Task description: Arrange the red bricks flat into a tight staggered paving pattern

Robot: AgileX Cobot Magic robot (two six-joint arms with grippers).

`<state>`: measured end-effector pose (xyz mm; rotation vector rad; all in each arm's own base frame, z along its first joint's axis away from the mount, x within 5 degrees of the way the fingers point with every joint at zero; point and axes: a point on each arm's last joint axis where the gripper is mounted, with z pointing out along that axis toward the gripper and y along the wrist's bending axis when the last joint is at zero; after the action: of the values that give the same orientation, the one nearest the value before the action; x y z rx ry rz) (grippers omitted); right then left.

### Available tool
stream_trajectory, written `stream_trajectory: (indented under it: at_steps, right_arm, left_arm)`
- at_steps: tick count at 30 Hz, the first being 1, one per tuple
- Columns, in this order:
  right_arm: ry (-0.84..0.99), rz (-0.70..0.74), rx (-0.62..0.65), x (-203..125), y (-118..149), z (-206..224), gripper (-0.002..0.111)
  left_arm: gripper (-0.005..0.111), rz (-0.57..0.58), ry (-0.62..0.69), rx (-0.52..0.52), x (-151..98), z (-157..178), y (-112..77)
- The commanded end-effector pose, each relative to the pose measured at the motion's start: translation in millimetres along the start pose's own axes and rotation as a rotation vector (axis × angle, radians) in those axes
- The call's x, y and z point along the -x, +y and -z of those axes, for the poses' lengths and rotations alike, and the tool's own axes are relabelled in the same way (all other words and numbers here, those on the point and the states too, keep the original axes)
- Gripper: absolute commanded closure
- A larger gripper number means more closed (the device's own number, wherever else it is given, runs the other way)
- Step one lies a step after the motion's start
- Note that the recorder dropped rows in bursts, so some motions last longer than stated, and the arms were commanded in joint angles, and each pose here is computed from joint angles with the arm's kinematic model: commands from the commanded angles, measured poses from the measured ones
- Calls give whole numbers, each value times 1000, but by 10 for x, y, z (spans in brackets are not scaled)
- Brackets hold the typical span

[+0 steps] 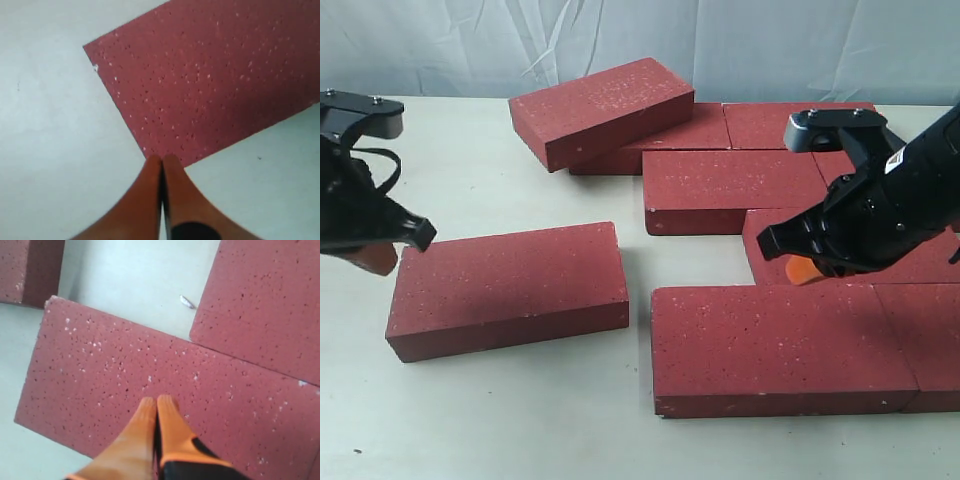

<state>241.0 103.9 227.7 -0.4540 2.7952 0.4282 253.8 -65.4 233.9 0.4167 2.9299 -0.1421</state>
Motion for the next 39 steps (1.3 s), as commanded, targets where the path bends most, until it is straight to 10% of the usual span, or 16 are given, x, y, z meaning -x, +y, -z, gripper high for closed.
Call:
stream_trajectory:
  at_steps: [1,8,39]
  right_arm:
    - [-84,30,-10,163,30,144,109]
    - [-98,31,-9,195,39,170,109]
    - [-95,31,-8,192,39,169,109]
  left_arm:
    - [107,-50,74,-53,-197,-143,-34]
    - [107,-274,136,-191,-384,-336,-251]
    - [107,-200,48,-25,-207,-879,-79]
